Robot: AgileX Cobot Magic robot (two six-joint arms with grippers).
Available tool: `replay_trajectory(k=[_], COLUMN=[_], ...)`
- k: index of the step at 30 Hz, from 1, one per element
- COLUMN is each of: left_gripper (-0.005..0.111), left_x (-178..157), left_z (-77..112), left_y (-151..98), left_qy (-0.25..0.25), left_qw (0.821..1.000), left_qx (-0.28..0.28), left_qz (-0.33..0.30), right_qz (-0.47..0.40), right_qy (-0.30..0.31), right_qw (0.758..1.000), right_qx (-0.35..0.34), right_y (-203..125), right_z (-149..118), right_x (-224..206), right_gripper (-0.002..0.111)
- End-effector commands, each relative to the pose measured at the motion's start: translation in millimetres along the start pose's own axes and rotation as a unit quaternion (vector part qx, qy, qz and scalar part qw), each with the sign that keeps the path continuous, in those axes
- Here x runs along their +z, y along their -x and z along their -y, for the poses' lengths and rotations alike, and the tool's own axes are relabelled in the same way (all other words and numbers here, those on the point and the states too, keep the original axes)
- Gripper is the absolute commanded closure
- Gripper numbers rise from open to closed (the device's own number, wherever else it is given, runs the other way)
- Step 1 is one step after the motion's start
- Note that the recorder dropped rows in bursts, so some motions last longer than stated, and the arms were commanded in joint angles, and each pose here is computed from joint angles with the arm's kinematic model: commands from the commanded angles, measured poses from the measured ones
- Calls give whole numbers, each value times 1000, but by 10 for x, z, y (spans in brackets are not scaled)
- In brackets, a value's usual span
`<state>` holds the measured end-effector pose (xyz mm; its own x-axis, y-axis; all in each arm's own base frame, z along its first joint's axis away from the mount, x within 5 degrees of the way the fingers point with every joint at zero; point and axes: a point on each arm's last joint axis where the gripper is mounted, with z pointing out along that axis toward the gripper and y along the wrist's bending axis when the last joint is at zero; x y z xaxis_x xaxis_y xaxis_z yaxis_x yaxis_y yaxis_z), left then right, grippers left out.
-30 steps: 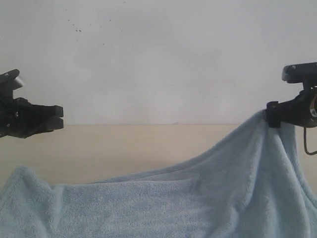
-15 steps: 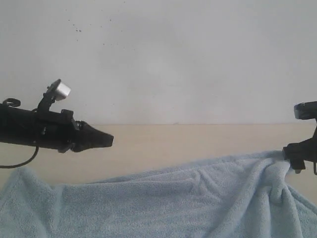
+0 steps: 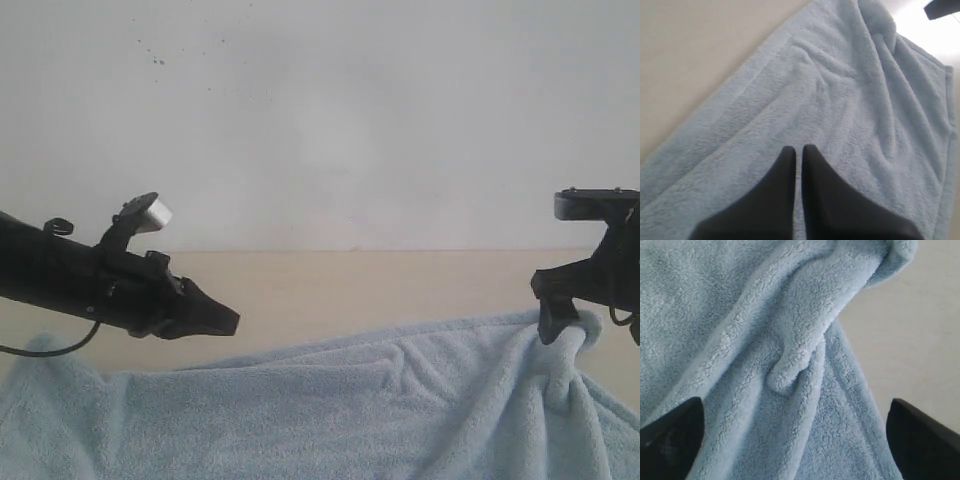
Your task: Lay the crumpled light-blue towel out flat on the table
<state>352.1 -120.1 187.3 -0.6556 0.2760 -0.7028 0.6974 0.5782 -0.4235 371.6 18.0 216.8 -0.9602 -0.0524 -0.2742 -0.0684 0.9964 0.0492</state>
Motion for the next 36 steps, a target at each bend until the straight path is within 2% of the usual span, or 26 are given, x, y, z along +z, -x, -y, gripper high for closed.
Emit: replay_trajectory(k=[1,3,5,9,14,18,21,24,27,29,32,36], left_gripper=[103,103,103,103,103,103,103,103,103,103,103,103], left_x=[176,215,225,30,-428,-664,-636,-561,-546,-546,-544,-546], left_z=[348,513,643,821,980,962,887,791,728,727,742,749], left_y=[-15,-22,1,142,359,303,124,-87,-169,-160,-123,-94], left_qy=[-66,-73,-58,15,100,170,191,212,236,236,225,220], left_qw=[996,993,990,988,990,983,980,977,972,971,971,969], left_qx=[40,68,99,129,93,71,56,23,5,-11,-58,-85], left_qz=[-44,-70,-85,-82,-27,-1,-4,0,18,30,56,74], right_qz=[-13,-35,-65,-87,-41,-7,-17,-8,-1,-11,-35,-34], right_qy=[-3,-3,0,-5,-10,-38,-60,-51,-34,-39,-87,-155], right_qw=[1000,999,998,996,999,999,997,998,999,999,994,987], right_qx=[19,14,-7,-16,-16,-28,-53,-48,-24,-30,-57,3], right_y=[-24,-72,-131,-180,-337,-702,-977,-1099,-1119,-1157,-1257,-1315], right_z=[10,8,5,13,6,51,109,88,59,76,178,414], right_x=[-15,-4,-5,-59,-217,-146,59,178,204,224,304,409], right_gripper=[40,68,105,104,104,104,104,104,104,104,104,104])
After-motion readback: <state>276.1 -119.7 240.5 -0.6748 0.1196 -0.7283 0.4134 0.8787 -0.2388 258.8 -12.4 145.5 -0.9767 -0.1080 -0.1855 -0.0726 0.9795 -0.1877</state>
